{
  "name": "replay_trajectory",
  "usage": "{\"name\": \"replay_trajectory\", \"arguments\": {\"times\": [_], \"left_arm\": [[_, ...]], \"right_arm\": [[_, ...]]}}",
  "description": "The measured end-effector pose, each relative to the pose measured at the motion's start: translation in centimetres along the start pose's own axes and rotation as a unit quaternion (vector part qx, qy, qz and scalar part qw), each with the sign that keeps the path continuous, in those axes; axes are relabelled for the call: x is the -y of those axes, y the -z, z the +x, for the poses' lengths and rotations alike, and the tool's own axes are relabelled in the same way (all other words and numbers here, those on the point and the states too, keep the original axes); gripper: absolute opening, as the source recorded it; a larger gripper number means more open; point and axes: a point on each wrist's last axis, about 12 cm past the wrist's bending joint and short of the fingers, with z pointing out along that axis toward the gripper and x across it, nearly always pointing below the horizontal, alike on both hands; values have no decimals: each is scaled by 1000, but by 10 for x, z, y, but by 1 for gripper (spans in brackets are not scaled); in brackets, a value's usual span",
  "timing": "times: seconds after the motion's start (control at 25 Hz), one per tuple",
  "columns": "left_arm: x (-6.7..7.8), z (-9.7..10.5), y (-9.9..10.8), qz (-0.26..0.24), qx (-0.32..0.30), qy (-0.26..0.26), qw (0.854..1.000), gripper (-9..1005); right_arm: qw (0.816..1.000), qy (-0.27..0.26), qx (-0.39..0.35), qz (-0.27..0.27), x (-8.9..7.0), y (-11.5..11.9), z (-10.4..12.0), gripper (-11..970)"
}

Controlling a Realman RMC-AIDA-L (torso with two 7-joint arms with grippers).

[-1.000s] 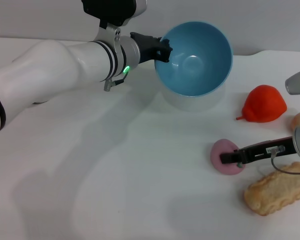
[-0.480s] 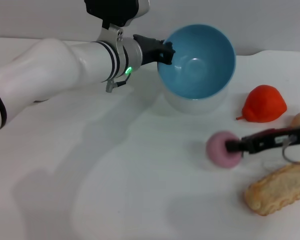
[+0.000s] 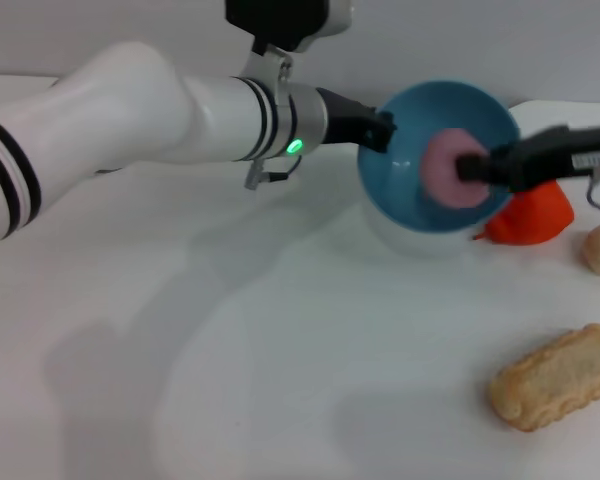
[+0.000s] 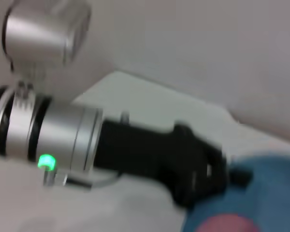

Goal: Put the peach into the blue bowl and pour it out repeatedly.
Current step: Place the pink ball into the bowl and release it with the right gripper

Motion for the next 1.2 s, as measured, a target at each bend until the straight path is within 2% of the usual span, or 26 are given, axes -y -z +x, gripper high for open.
{"name": "replay_trajectory", "arguments": {"times": [0.16,0.28,0.48,0.76,1.08,1.2], "left_arm": [[4,2,-1,5,-7,6,1000,0],[4,5,-1,8,-13,9,1000,0],[2,7,0,7,-14,14,1000,0],[2,6,0,4,-11,10,1000,-2],[1,5,0,2,-10,10,1000,-1],[-2,6,0,-4,-9,13,1000,-1]], "right_arm": [[999,8,22,23,2,-4,-15,52],[999,-10,32,35,7,-7,-18,62],[999,-30,13,19,8,-19,-12,80],[999,-29,-6,17,6,-24,0,105],[999,-29,4,35,11,-15,5,332],[999,-20,15,44,15,-9,8,383]]}}
